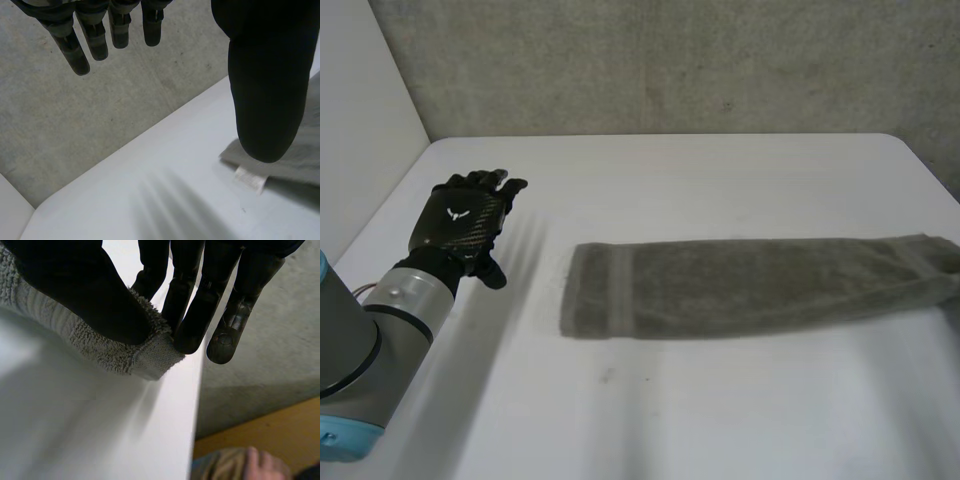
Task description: Fold the towel.
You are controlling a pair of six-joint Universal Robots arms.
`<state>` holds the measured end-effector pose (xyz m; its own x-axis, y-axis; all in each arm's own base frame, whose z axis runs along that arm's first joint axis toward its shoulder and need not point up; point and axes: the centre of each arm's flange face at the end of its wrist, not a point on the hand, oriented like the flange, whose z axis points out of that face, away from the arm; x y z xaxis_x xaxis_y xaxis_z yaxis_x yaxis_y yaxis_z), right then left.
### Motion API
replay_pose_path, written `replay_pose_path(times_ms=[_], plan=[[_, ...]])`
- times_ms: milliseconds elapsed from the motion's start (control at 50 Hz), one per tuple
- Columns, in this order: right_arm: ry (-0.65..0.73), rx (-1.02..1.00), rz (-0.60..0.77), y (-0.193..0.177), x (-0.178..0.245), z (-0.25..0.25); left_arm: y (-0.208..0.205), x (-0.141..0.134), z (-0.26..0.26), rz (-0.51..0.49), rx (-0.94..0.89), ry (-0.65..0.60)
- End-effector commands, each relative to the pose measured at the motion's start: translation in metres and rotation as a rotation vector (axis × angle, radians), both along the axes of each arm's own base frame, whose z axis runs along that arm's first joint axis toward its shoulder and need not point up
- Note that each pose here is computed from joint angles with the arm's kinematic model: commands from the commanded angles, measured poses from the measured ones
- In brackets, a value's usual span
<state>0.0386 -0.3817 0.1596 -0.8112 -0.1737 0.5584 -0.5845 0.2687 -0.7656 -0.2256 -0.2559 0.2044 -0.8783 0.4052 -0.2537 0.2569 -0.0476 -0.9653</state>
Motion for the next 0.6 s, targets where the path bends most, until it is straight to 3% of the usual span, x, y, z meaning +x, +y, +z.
replay_pose_path(times_ms=[20,40,60,100,120,160,180,220,280,320,480,600], plan=[[-0.012,-0.073,0.089,-0.008,0.032,0.037,0.000,0.000,0.001,0.001,-0.003,0.000],[-0.049,-0.112,0.151,-0.005,0.059,0.050,0.000,0.000,0.001,0.001,-0.003,0.000],[-0.049,-0.113,0.151,-0.005,0.060,0.051,0.000,0.000,0.002,0.001,-0.006,0.001],[-0.115,-0.165,0.283,0.006,0.115,0.070,0.001,0.000,0.003,0.001,-0.010,0.002],[-0.115,-0.165,0.284,0.006,0.115,0.070,0.001,0.000,0.004,0.001,-0.013,0.003],[-0.153,-0.171,0.432,0.027,0.171,0.073,0.001,0.001,0.004,0.003,-0.012,0.003],[-0.153,-0.170,0.433,0.027,0.171,0.073,0.001,0.001,0.004,0.003,-0.013,0.003],[-0.172,-0.158,0.621,0.065,0.238,0.068,0.001,0.001,0.004,0.003,-0.012,0.003],[-0.178,-0.146,0.715,0.088,0.269,0.061,0.002,0.002,0.002,0.004,-0.008,0.001],[-0.187,-0.117,0.862,0.129,0.316,0.045,0.002,0.002,0.002,0.003,-0.006,0.001],[-0.148,-0.005,1.031,0.184,0.363,-0.012,0.004,0.001,0.000,0.001,0.000,-0.001],[-0.108,-0.019,1.007,0.184,0.359,-0.011,0.004,0.001,0.000,0.000,0.001,-0.001]])
